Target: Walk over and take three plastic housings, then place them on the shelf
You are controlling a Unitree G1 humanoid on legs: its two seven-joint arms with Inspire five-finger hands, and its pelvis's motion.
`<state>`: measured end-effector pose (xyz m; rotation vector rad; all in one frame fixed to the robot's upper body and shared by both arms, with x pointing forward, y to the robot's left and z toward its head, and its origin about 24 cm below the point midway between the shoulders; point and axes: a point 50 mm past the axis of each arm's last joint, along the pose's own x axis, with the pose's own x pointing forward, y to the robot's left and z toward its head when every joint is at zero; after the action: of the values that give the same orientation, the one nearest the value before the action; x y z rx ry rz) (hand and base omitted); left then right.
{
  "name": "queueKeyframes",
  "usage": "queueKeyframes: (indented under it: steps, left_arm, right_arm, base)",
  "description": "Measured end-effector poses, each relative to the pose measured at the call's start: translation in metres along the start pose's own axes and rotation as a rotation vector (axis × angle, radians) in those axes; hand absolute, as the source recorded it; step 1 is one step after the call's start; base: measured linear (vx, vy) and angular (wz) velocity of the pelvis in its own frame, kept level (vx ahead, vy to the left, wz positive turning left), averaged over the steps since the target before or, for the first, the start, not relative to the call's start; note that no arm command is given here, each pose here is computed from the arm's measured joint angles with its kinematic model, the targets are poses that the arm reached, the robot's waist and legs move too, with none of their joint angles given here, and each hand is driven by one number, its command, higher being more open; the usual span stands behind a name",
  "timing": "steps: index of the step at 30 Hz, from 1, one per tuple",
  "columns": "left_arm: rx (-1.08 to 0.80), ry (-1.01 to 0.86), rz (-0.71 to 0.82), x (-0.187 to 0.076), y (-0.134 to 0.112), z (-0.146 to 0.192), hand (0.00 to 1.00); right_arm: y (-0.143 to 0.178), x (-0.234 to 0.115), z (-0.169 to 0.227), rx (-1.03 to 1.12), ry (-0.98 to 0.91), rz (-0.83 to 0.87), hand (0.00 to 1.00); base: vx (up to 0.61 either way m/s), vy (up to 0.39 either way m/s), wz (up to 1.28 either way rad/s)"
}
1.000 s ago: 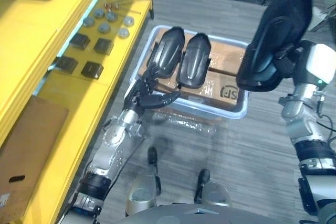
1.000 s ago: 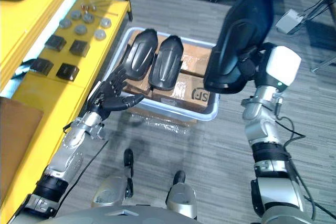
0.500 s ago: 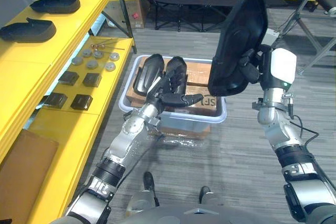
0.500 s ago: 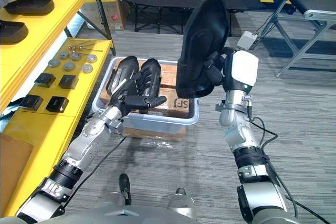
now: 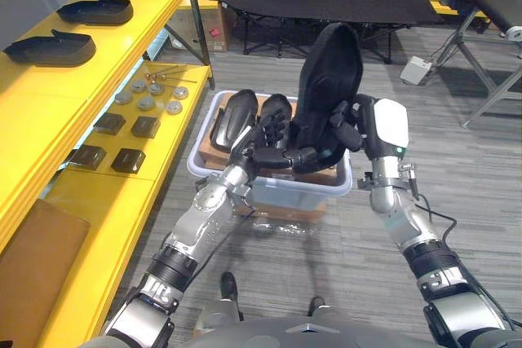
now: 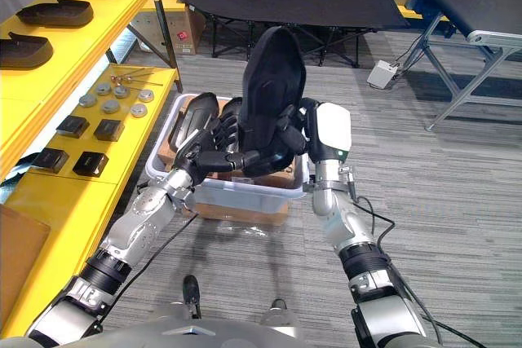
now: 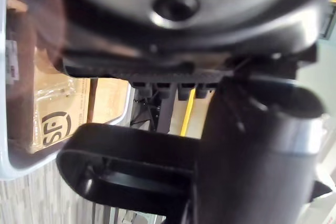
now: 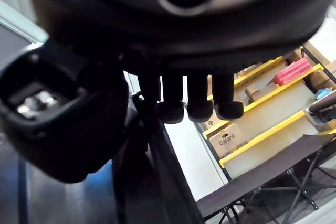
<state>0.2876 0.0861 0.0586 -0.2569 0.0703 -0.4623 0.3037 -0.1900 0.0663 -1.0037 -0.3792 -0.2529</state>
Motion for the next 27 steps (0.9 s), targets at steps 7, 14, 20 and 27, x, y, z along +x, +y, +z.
queueKeyframes:
  steps: [7, 14, 20, 27]
  left_arm:
    - [-0.091, -0.008, 0.014, 0.004, -0.009, -0.002, 1.0]
    - [-0.089, 0.018, 0.031, 0.003, -0.008, -0.005, 0.0]
    - [-0.091, 0.048, 0.082, 0.003, -0.002, -0.012, 0.0]
    - [-0.067, 0.102, 0.151, 0.0, 0.01, -0.024, 0.0]
  right_arm:
    - [0.021, -0.016, 0.011, 0.071, -0.008, 0.077, 0.0]
    - [0.031, -0.028, 0.014, 0.132, 0.029, 0.109, 0.0]
    - [0.036, -0.034, 0.017, 0.153, 0.033, 0.12, 0.0]
    - [0.042, -0.046, 0.031, 0.223, -0.004, 0.13, 0.0]
  base:
    - [0.0, -0.001, 0.0]
    - [-0.01, 0.002, 0.0]
    - [-0.01, 0.002, -0.02]
    - [0.0, 0.0, 0.0]
